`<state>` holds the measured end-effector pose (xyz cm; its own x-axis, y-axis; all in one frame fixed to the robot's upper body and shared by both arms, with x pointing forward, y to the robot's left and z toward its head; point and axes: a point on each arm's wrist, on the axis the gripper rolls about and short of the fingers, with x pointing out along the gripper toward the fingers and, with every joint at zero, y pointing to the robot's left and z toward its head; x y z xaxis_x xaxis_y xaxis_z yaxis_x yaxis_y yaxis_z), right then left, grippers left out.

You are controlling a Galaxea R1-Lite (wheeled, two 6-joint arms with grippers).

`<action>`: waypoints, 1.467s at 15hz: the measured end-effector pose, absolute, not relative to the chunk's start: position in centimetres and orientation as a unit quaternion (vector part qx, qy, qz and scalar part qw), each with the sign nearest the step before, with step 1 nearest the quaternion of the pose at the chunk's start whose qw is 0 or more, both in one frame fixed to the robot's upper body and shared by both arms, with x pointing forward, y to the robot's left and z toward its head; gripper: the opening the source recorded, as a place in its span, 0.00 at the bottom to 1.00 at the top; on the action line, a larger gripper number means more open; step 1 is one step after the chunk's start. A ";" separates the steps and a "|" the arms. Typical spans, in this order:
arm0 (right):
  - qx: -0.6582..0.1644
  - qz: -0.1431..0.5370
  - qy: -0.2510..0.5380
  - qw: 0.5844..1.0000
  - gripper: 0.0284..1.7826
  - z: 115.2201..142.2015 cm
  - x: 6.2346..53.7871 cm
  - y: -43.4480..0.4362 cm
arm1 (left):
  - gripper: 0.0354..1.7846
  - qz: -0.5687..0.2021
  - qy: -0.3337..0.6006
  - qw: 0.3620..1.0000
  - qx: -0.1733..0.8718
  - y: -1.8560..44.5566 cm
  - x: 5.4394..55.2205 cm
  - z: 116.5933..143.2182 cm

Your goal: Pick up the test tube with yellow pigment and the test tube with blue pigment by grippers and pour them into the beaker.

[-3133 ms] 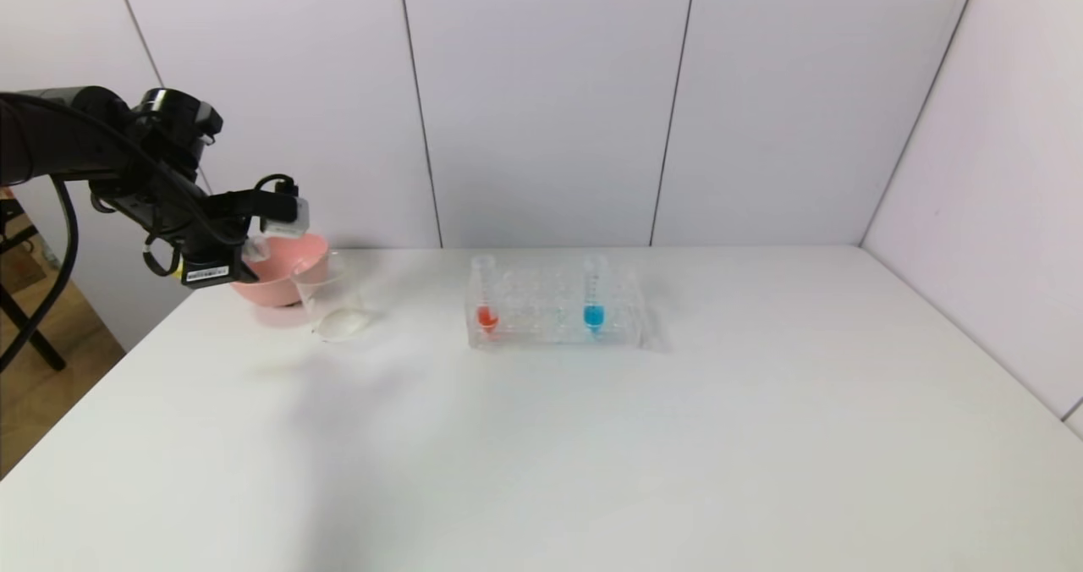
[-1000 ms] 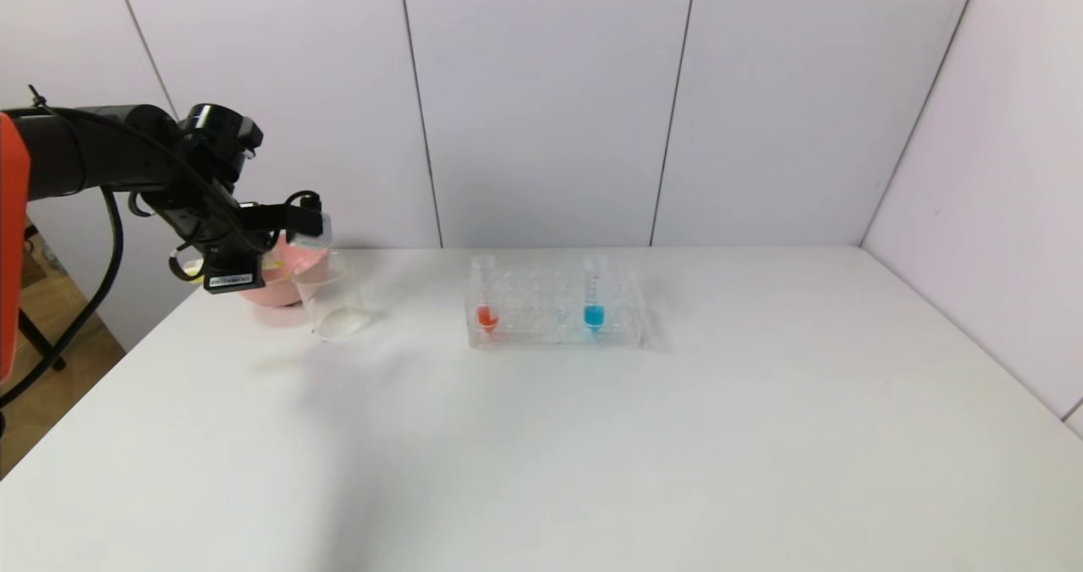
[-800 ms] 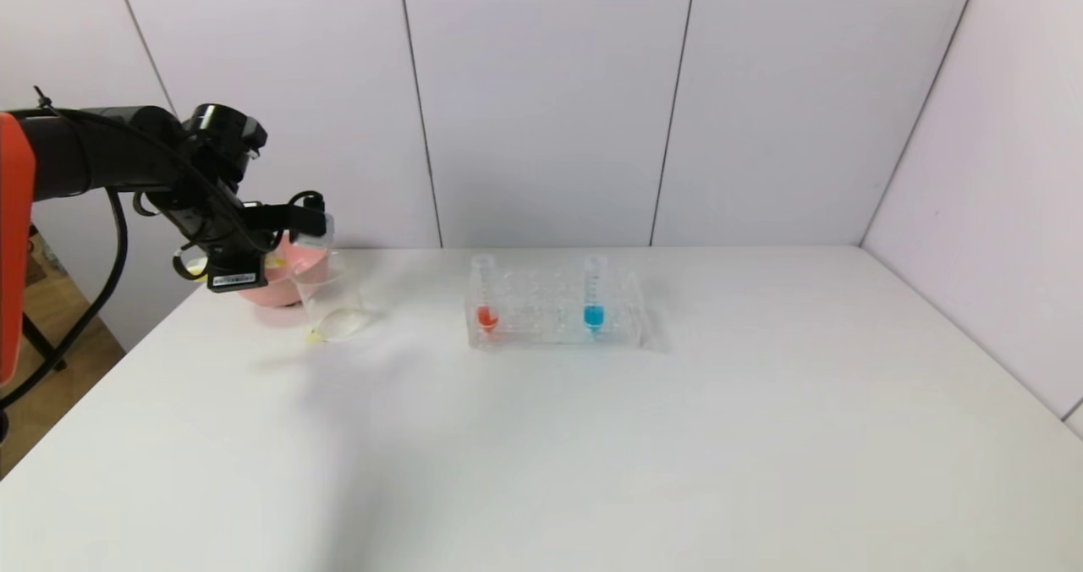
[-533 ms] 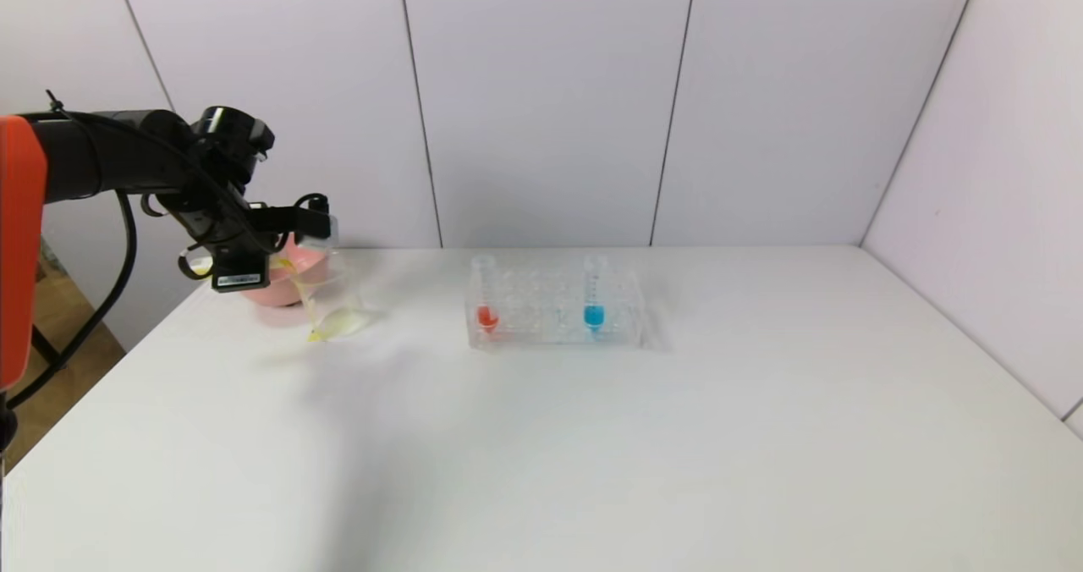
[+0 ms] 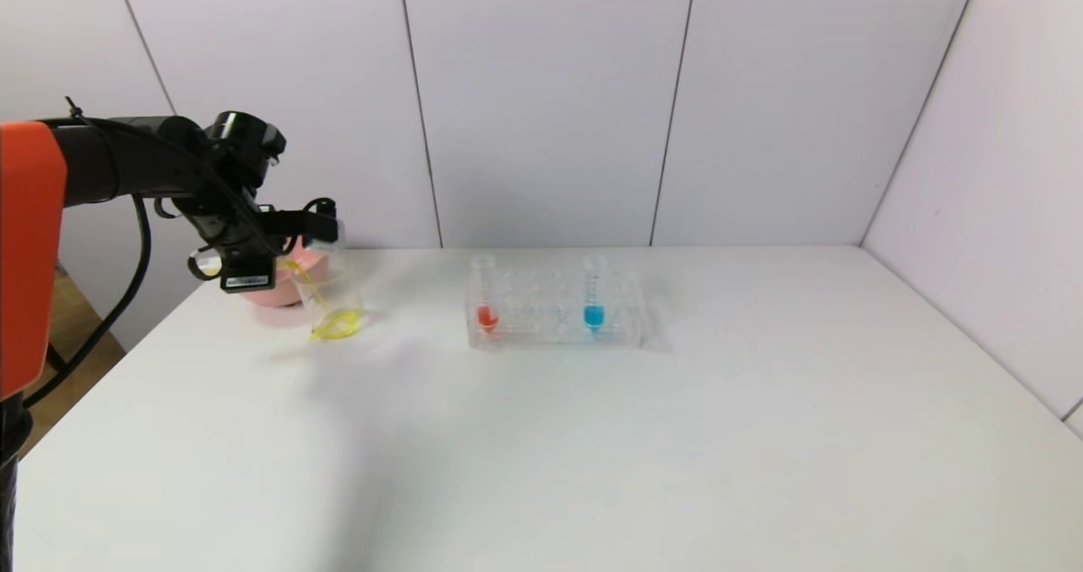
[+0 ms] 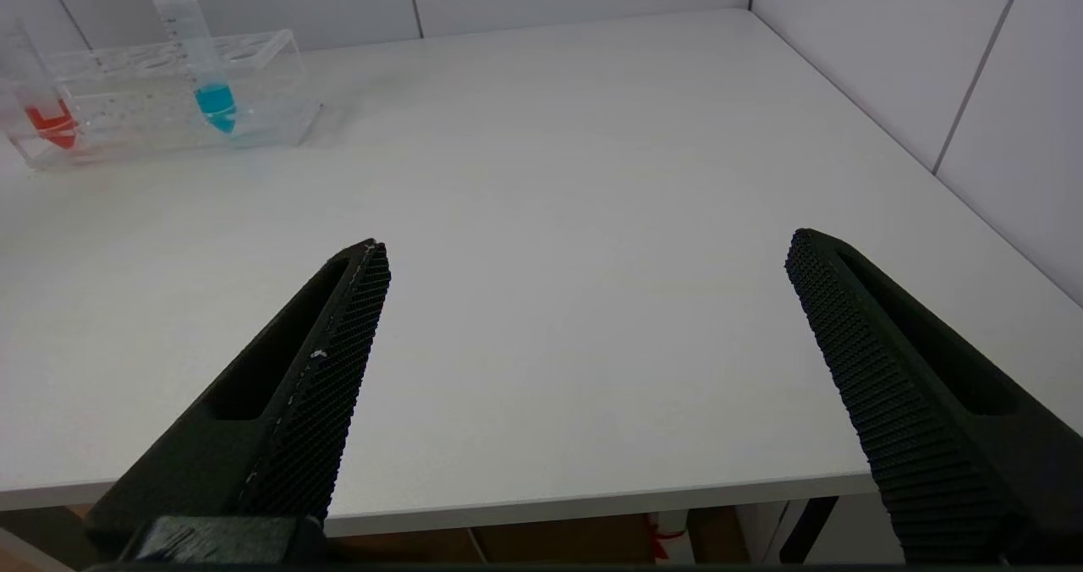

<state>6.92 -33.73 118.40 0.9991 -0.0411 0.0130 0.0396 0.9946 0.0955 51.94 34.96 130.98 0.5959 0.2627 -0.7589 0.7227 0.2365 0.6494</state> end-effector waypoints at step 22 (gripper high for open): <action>0.048 -0.020 -0.008 0.999 0.96 118.4 6.9 -33.7 | 0.29 -0.155 0.419 0.654 0.610 34.0 52.0 131.1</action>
<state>6.92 -33.73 118.41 0.9991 -0.0415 0.0132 0.0400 0.9946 0.0955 52.01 33.99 131.13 0.6002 0.3092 -0.7377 0.7139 0.2087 0.6684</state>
